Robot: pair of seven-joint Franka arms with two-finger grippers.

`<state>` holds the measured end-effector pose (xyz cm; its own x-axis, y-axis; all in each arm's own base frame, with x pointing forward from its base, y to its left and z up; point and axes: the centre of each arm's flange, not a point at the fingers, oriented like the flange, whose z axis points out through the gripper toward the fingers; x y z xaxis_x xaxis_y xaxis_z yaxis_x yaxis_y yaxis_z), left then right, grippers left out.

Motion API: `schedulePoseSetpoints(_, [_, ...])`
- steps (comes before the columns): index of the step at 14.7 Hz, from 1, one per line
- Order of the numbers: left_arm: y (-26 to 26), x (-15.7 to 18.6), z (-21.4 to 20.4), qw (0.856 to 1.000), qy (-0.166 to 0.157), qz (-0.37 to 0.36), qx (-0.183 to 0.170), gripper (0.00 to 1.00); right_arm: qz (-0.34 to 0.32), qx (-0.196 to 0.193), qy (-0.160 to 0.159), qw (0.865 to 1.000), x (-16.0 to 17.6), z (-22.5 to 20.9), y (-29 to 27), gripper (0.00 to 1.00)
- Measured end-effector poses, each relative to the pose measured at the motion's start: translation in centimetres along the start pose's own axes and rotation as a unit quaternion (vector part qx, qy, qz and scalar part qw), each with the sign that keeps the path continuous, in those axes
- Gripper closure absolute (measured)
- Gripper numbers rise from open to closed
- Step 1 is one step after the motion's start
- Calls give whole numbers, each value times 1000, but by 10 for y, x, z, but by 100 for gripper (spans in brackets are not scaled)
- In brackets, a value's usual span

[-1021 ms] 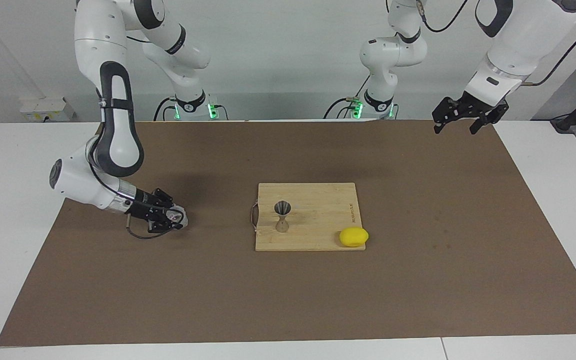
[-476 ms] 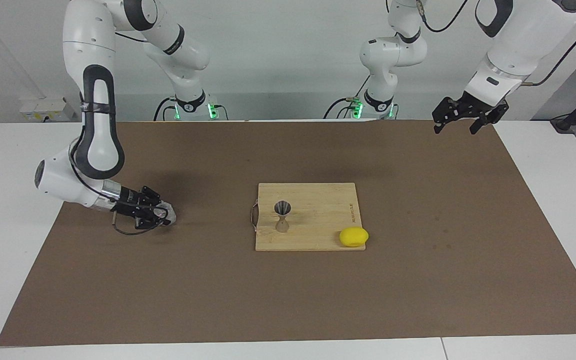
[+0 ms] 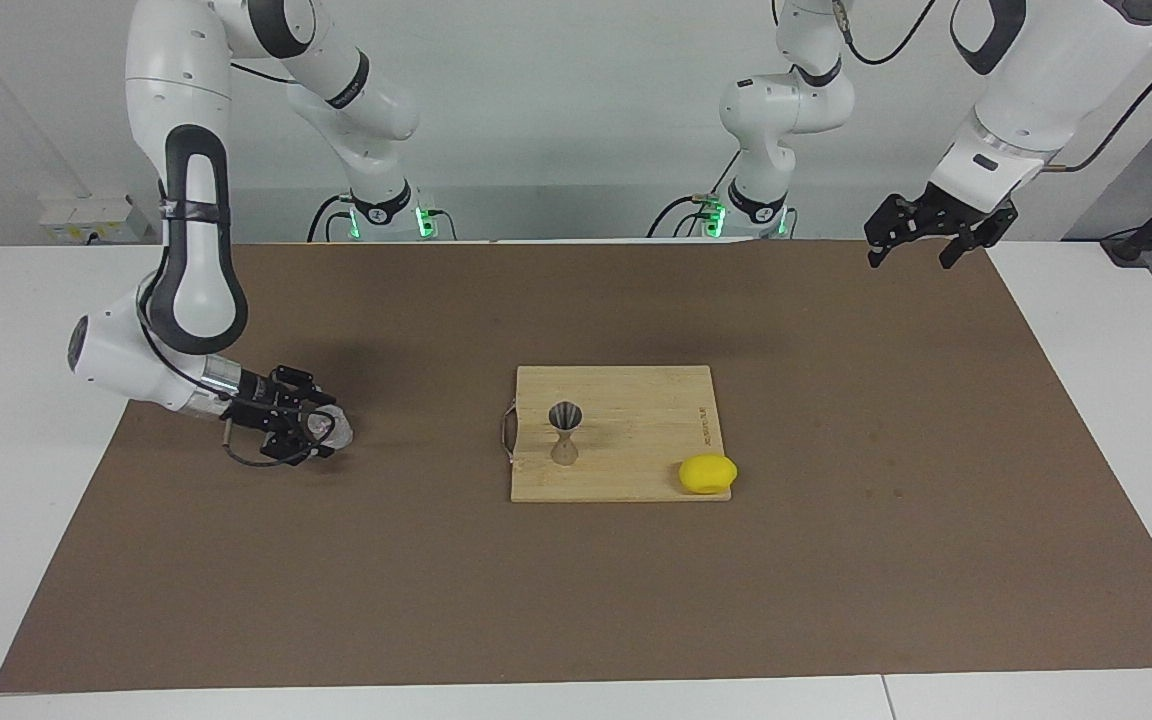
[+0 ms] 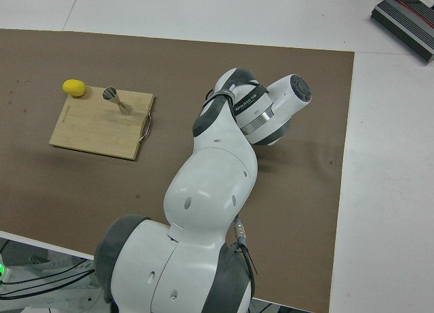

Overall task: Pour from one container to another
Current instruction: 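Carry the glass cup back and set it down with the right gripper, then open the right gripper and release the glass cup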

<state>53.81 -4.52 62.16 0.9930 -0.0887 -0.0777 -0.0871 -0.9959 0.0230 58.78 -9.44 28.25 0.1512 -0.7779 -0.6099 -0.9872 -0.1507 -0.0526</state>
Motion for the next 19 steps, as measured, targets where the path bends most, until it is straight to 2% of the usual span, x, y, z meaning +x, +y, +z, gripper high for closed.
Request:
schedulePoseSetpoints(2, [0,0,0,1000,0,0,0,0,-15,13,15,1000,-15,-22,-2,0])
schedulePoseSetpoints(5, [0,0,0,1000,0,0,0,0,-54,19,60,997,-46,-60,-3,0])
schedulePoseSetpoints(7, [0,0,0,1000,0,0,0,0,-91,8,90,992,-69,-74,-3,0])
schedulePoseSetpoints(9, [0,0,0,1000,0,0,0,0,-159,-24,125,979,-99,-72,-7,0])
schedulePoseSetpoints(12, [0,0,0,1000,0,0,0,0,-272,-88,168,943,-146,-45,-15,0])
schedulePoseSetpoints(15, [0,0,0,1000,0,0,0,0,-383,-135,178,896,-175,-23,-19,0])
schedulePoseSetpoints(17, [0,0,0,1000,0,0,0,0,-438,-155,191,865,-187,-27,-19,0])
schedulePoseSetpoints(19, [0,0,0,1000,0,0,0,0,-475,-173,221,834,-203,-42,-18,0])
